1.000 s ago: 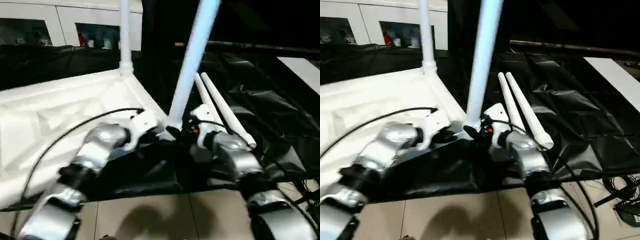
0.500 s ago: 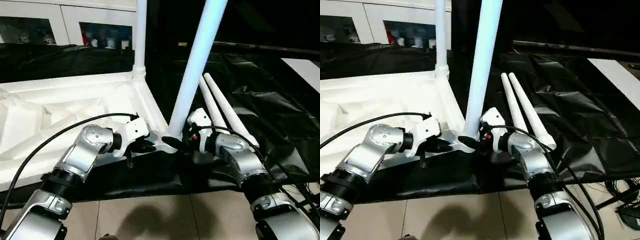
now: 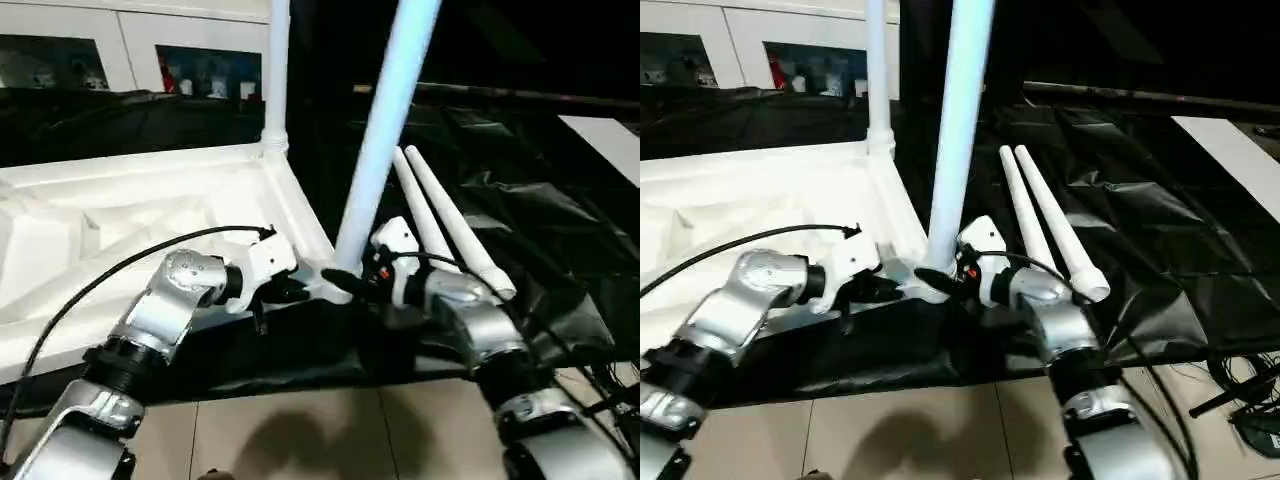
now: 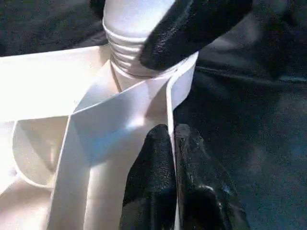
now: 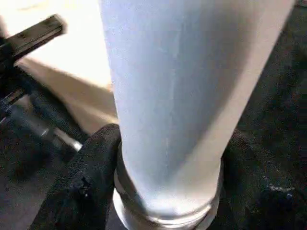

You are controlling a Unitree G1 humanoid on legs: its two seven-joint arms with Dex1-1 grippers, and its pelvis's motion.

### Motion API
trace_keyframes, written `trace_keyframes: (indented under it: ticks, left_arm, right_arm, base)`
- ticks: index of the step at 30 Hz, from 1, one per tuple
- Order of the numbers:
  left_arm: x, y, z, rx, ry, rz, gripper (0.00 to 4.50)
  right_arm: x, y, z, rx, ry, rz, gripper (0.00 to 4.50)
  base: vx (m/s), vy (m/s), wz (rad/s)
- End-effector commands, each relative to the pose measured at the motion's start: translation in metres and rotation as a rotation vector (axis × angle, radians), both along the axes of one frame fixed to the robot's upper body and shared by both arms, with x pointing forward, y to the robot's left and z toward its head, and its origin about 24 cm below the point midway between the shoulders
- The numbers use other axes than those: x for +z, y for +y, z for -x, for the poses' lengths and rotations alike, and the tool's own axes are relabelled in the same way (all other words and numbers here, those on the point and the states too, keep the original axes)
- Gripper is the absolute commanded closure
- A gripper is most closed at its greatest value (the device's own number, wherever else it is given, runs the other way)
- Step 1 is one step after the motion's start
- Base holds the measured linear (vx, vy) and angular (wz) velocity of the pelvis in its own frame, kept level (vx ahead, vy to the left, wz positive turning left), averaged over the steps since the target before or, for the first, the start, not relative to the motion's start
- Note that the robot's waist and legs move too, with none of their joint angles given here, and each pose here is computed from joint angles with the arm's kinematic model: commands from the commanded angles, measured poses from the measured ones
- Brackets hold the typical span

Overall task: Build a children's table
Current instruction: Rotate leg to tighten

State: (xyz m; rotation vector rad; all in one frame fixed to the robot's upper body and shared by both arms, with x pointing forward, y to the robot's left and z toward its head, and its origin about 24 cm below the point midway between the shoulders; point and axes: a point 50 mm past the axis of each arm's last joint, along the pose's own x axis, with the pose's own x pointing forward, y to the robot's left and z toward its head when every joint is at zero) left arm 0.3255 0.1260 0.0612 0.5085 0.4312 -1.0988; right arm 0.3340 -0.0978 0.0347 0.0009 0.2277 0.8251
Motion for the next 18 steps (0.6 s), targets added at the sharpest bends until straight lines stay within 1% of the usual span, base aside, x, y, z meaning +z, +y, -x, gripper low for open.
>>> trace_keyframes:
  ticks: [1, 3, 4, 6, 7, 8, 9, 10, 12, 13, 14, 15, 18]
  left_arm:
    - [-0.005, -0.011, -0.005, 0.083, -0.007, 0.045, 4.5]
    - [-0.005, -0.018, -0.013, 0.16, -0.023, 0.049, 4.5]
    - [-0.005, -0.026, -0.018, 0.224, -0.031, 0.06, 4.5]
    - [-0.005, -0.034, -0.022, 0.273, -0.035, 0.065, 4.5]
    - [-0.005, -0.034, -0.022, 0.273, -0.035, 0.065, 4.5]
    - [-0.005, -0.04, -0.024, 0.295, -0.04, 0.07, 4.5]
    - [-0.005, -0.045, -0.025, 0.306, -0.044, 0.074, 4.5]
    - [-0.005, -0.052, -0.025, 0.307, -0.05, 0.078, 4.5]
    - [-0.005, -0.056, -0.024, 0.298, -0.052, 0.08, 4.5]
    - [-0.005, -0.056, -0.024, 0.298, -0.052, 0.08, 4.5]
    - [-0.006, -0.057, -0.024, 0.292, -0.055, 0.08, 4.5]
    - [-0.006, -0.057, -0.023, 0.28, -0.061, 0.076, 4.5]
    - [-0.007, -0.051, -0.022, 0.253, -0.07, 0.067, 4.5]
  right_arm:
    - [-0.012, -0.025, -0.008, -0.279, 0.065, 0.015, 1.84]
    - [-0.017, -0.026, -0.011, -0.427, 0.109, -0.01, 1.84]
    - [-0.022, -0.026, -0.013, -0.548, 0.159, -0.038, 1.85]
    - [-0.025, -0.023, -0.015, -0.639, 0.206, -0.065, 1.85]
    - [-0.025, -0.023, -0.015, -0.639, 0.206, -0.065, 1.85]
    - [-0.026, -0.02, -0.016, -0.668, 0.209, -0.054, 1.85]
    - [-0.025, -0.016, -0.017, -0.688, 0.206, -0.043, 1.85]
    - [-0.022, -0.009, -0.019, -0.684, 0.181, -0.021, 1.85]
    - [-0.019, -0.003, -0.021, -0.663, 0.16, -0.02, 1.85]
    - [-0.019, -0.003, -0.021, -0.663, 0.16, -0.02, 1.85]
    - [-0.017, 0.001, -0.022, -0.653, 0.147, -0.028, 1.29]
    - [-0.012, 0.005, -0.023, -0.619, 0.116, -0.034, 1.15]
    - [-0.003, 0.009, -0.026, -0.536, 0.052, -0.045, 1.06]
  base:
    - [0.0, 0.0, 0.0]
    - [0.0, 0.0, 0.0]
    - [0.0, 0.0, 0.0]
    - [0.0, 0.0, 0.0]
    - [0.0, 0.0, 0.0]
    - [0.0, 0.0, 0.0]
    - [0.0, 0.0, 0.0]
    - [0.0, 0.0, 0.0]
    - [0.0, 0.0, 0.0]
    - [0.0, 0.0, 0.0]
    - [0.0, 0.0, 0.0]
    - [0.0, 0.0, 0.0]
    - [0.0, 0.0, 0.0]
